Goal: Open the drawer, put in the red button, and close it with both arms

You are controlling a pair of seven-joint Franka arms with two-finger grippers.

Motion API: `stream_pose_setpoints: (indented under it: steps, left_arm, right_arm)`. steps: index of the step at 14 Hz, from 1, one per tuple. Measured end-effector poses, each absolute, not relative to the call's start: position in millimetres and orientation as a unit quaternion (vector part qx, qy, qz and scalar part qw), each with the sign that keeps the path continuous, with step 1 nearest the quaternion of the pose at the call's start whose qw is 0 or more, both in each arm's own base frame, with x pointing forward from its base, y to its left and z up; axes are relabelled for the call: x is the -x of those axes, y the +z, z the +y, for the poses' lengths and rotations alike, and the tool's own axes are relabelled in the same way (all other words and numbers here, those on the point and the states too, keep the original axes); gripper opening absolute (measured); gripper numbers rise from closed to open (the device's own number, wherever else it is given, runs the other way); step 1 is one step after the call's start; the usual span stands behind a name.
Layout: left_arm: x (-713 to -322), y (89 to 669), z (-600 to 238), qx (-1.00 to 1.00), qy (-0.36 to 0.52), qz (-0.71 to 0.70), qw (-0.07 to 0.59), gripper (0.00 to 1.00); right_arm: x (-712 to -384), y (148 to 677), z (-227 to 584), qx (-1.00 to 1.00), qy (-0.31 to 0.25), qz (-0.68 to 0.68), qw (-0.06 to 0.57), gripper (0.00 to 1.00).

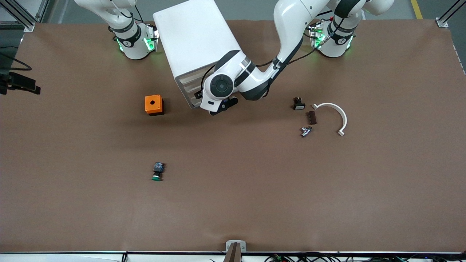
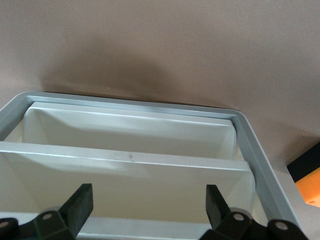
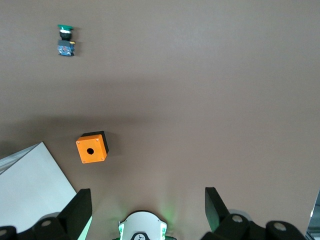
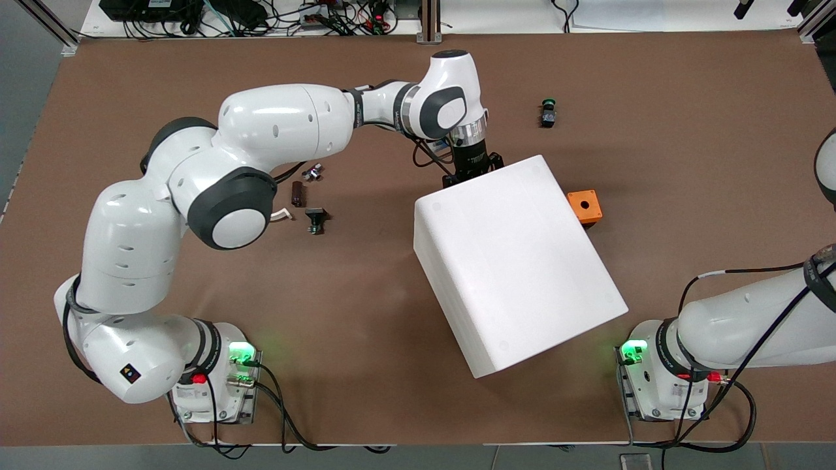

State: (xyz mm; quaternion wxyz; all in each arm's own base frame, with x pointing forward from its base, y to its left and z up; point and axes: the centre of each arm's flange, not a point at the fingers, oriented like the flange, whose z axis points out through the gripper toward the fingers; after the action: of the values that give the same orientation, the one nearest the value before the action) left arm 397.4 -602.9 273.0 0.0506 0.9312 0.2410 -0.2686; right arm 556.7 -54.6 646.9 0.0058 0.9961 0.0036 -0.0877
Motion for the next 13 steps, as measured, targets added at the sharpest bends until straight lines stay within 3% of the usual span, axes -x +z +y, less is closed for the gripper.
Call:
stream_pose_setpoints:
  steps: [3,5,10,13]
  left_arm:
    - [-405,278,-598,-0.933,-0.263,0.242,0.048,1.0]
    - [-423,300,-585,-0.95,-0.211,0.226,0.039,1.0]
    - [-529,418,-472,-0.959,-0.1,0.261,0.05,1.0]
    - [-557,477,-392,-0.969,-0.084,0.23,0.027,1.0]
  right_arm:
    - [-550,657,-48,-0.998,-0.054,0.01,-0.005,1.0]
    - [-544,654,-49,-0.999,-0.03,0.009,-0.008,1.0]
    - [-523,643,-51,-1.0,-0.023,-0.009,-0.012,1.0]
    - [-520,639,-53,-1.0,-0.018,-0.011,-0.013,1.0]
